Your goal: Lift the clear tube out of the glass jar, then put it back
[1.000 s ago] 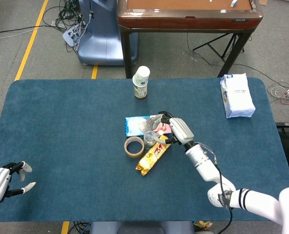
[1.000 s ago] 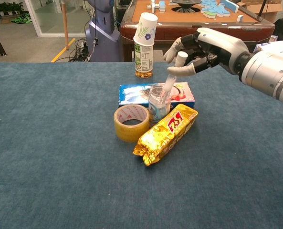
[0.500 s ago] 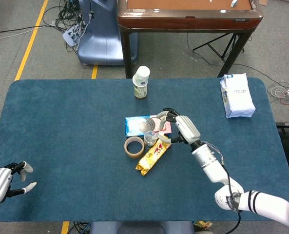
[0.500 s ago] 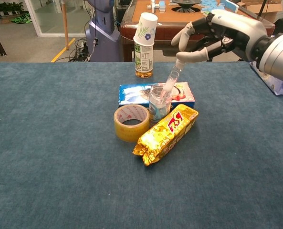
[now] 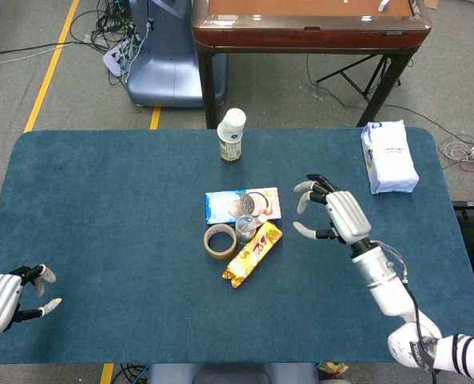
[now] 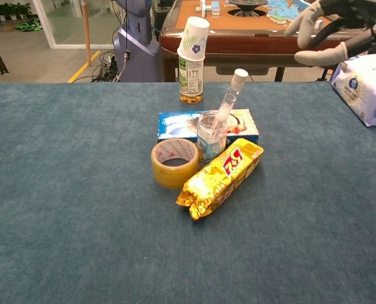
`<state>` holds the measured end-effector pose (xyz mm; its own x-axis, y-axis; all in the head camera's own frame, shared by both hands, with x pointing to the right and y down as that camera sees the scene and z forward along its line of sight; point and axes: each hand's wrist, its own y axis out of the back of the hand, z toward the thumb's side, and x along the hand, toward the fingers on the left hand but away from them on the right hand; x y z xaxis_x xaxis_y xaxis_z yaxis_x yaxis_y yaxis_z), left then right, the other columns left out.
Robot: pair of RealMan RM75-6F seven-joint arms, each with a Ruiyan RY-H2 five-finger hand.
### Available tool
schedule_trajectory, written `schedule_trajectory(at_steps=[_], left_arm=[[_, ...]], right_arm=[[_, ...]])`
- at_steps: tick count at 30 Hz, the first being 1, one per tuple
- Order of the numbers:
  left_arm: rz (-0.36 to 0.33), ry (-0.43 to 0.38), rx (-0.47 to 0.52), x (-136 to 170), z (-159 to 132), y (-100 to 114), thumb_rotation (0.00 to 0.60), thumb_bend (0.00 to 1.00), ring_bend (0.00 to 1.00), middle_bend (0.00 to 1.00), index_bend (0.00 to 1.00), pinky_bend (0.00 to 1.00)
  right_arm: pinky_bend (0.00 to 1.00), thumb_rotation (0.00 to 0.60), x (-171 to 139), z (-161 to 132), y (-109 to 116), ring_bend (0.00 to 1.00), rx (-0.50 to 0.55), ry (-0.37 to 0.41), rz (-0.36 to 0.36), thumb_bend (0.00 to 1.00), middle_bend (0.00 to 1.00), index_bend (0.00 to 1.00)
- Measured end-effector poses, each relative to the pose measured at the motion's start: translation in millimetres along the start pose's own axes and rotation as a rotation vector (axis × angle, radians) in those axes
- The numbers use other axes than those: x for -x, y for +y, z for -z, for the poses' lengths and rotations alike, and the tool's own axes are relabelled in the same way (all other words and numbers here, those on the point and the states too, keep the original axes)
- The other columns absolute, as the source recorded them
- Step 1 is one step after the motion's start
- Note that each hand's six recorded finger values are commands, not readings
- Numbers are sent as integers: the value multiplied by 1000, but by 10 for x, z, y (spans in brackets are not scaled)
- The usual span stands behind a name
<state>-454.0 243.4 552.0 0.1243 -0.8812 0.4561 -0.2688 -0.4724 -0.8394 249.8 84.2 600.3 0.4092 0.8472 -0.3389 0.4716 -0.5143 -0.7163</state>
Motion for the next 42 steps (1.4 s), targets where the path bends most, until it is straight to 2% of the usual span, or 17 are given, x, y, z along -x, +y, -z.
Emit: schedule_trajectory(at_steps=[4, 7, 10, 13, 17, 23, 29, 42], left_arm=[[1, -3, -6, -9, -10, -21, 600, 143, 511, 642, 502, 696], [-3, -9, -7, -15, -26, -36, 600, 143, 502, 606, 498, 696], [-3, -18, -12, -21, -41, -54, 600, 143, 478, 501, 491, 692], [-1, -27, -18, -26, -58, -74, 600, 143, 434, 419, 466, 644], [-2, -38, -22, -28, -82, -95, 600, 143, 419, 391, 452, 582], [9, -36, -26, -28, -82, -123, 600, 143, 419, 391, 446, 563], [18, -38, -27, -32, -93, -145, 600, 143, 419, 391, 445, 563], [22, -41, -11, -65, -91, -145, 600, 143, 419, 391, 435, 563]], right_arm=[[267, 600, -199, 129, 147, 137, -147, -56, 43, 317, 313, 557], [267, 600, -439, 277, 275, 137, -255, -126, 79, 317, 313, 557], [267, 600, -682, 403, 385, 137, -331, -188, 108, 317, 313, 557], [267, 600, -890, 485, 451, 137, -410, -228, 120, 317, 314, 557], [267, 600, -1168, 581, 509, 137, -472, -279, 142, 317, 330, 557], [267, 600, -1544, 750, 544, 138, -496, -360, 170, 317, 335, 557], [267, 600, -1833, 888, 558, 137, -472, -416, 213, 318, 342, 557], [267, 600, -1968, 934, 640, 137, -436, -417, 255, 318, 344, 557]])
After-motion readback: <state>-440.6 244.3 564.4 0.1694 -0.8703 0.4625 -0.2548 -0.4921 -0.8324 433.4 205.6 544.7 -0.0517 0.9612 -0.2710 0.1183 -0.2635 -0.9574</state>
